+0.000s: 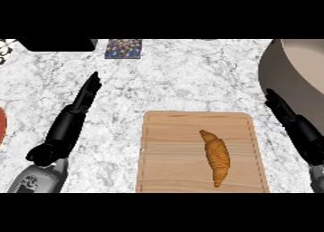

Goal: Pick the croissant from the cutting board and place it in the pot

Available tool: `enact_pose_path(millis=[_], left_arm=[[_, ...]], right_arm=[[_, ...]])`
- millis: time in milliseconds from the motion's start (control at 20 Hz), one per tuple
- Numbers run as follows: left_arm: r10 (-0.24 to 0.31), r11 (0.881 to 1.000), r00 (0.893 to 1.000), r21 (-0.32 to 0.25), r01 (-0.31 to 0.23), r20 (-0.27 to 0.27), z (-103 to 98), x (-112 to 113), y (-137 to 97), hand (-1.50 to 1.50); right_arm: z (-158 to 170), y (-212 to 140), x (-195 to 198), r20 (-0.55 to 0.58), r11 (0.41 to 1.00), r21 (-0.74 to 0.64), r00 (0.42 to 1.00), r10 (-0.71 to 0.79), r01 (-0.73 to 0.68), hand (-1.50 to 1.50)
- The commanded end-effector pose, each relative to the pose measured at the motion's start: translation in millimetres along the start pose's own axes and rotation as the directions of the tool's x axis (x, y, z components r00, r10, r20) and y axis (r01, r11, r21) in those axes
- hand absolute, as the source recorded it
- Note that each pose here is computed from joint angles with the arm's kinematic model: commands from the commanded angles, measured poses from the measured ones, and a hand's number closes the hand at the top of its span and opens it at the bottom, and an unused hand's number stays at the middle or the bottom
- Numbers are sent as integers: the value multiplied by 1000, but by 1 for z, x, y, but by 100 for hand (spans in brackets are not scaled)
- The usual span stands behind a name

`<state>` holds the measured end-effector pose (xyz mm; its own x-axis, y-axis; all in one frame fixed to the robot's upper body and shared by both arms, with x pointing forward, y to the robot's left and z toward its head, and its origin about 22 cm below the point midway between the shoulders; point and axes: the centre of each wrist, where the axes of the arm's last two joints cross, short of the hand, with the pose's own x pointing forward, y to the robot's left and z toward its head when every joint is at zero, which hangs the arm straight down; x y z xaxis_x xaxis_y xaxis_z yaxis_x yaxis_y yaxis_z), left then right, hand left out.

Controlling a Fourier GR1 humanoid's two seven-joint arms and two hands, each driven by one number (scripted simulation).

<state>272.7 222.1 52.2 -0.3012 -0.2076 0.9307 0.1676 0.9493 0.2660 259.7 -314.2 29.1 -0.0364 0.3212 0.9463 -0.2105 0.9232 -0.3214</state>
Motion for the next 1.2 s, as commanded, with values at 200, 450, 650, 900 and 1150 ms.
enact_pose_path(millis=[200, 450, 650, 900, 1150], left_arm=[[91, 964, 989, 260, -57, -119, -8, 4, 38, 0], [185, 940, 960, 324, -110, -210, -13, 15, 44, 0], [179, 936, 957, 340, -95, -226, -14, 20, 48, 0], [188, 927, 950, 365, -88, -248, -7, 5, 82, 0], [171, 926, 957, 371, -74, -236, -11, 19, 74, 0]], right_arm=[[-70, -6, 70, 300, 986, 149, 954, 27, -74, 150], [-79, -12, 34, 375, 927, 35, 865, 334, -373, -150], [-85, -21, 24, 526, 948, 112, 827, 198, -299, -150], [-83, -38, 65, 574, 888, 216, 789, 221, -405, -150], [-85, -10, 114, 488, 708, 370, 774, 404, -602, -150]])
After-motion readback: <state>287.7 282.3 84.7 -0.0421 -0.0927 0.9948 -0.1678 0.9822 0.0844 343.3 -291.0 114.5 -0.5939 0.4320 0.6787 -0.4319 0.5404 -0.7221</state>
